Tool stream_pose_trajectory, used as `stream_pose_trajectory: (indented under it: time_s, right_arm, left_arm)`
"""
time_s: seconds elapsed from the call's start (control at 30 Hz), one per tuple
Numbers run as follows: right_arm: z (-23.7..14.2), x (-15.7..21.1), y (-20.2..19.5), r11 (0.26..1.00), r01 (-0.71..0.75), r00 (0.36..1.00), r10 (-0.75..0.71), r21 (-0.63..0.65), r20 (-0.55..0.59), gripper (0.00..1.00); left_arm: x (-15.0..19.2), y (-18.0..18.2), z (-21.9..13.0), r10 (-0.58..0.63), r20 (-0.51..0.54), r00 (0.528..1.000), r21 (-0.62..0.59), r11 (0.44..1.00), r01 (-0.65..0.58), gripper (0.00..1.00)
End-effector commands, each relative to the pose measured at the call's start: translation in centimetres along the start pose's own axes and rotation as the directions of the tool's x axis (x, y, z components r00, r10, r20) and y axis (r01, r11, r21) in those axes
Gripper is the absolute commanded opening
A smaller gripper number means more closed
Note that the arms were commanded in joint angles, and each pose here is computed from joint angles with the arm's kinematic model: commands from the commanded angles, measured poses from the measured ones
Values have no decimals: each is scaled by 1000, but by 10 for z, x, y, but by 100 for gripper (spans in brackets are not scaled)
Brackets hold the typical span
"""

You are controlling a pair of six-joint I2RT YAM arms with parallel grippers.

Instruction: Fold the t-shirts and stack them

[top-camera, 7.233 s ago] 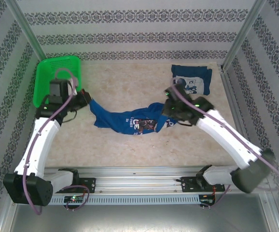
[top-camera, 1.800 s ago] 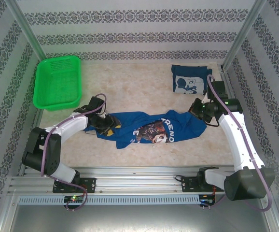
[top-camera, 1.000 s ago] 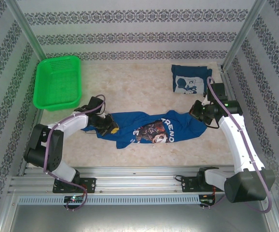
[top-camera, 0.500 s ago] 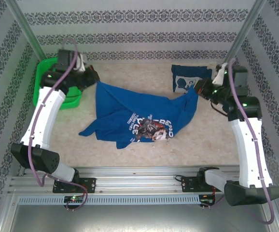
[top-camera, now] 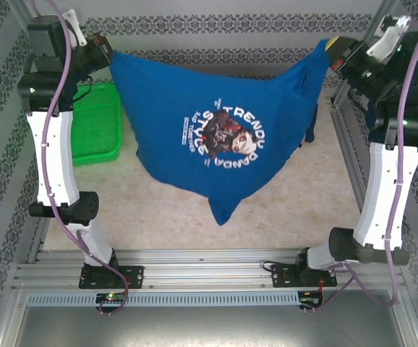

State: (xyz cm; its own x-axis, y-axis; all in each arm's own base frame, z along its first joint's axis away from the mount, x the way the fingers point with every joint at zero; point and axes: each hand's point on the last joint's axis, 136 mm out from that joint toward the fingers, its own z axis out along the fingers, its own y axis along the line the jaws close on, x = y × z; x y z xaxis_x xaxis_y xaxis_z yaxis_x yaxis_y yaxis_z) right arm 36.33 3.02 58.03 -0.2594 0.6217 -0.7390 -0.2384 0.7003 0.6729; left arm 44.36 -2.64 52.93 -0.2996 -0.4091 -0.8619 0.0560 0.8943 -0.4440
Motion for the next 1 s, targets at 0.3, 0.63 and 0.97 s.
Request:
stream_pose_trajectory:
  time_s: [0.3, 0.63, 0.97]
  right_arm:
    - [-47, -23, 64, 987, -18, 997, 31, -159, 77, 0]
    - [40, -2, 32, 985, -77, 995, 67, -156, -72, 0]
    - [132, -31, -4, 945, -190, 982, 179, -265, -66, 0]
  left_arm:
    - [-56, -28, -59, 14, 223, 975, 97, 995, -37, 0]
    - [-32, -28, 30, -165, 60, 984, 260, 955, 144, 0]
    - [-68, -13, 96, -420, 67, 905, 465, 816, 344, 0]
